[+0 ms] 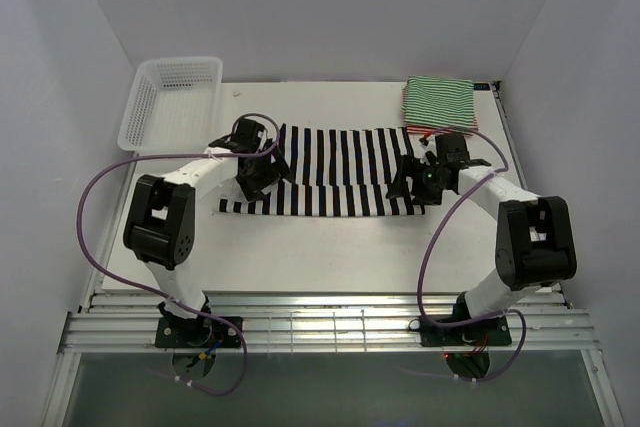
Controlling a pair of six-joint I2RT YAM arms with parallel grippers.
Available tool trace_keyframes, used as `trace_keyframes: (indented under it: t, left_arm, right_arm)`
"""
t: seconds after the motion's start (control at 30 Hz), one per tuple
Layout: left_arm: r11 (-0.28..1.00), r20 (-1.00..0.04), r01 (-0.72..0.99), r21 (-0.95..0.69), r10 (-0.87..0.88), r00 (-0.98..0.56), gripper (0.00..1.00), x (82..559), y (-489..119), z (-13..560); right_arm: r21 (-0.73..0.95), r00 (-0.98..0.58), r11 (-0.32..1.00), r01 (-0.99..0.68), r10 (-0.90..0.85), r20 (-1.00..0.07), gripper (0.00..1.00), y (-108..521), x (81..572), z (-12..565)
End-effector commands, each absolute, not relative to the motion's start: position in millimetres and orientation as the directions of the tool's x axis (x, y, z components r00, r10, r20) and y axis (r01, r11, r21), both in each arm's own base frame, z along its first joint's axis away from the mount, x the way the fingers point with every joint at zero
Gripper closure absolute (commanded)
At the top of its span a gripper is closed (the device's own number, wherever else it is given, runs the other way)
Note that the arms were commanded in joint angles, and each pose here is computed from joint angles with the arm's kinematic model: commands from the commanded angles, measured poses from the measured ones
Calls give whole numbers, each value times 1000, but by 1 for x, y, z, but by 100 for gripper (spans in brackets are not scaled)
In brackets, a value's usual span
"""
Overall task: Fold and stack the tank tops
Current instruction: Fold the tank top
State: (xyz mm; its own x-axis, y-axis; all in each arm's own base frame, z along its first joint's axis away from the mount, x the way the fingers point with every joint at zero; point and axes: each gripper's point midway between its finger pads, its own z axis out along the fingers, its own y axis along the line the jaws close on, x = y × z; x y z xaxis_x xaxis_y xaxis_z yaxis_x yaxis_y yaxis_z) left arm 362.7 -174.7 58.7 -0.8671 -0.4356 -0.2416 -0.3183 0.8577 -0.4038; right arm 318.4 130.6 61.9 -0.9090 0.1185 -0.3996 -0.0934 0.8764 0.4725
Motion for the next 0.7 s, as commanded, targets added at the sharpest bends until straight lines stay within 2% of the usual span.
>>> trace_keyframes:
  t: [0.0,0.2,0.4,0.53,0.67]
  left_arm:
    - [849,-264,-313,-425,-447,-855,2,367,-176,56]
    - [866,-201,-373,-332,-451,-870,2,334,-159,15]
    - [856,-163,-403,-325,-470,-867,2,295,-149,7]
    - [845,-90,-429,-319,-478,-874,2,245,-143,-2]
    - [828,-90,-431,-358,-490,-867,2,224,-144,12]
  right_arm:
    - [477,-889,863,-167,77,-451,10,139,334,54]
    - [413,-929,908,-73,88,-358,10,120,299,11]
    - [431,-942,902,-29,119,-312,10,116,258,3]
    - [435,-940,900,-19,132,-314,10,112,230,7]
    - [460,-945,888,-12,140,-294,10,113,202,12]
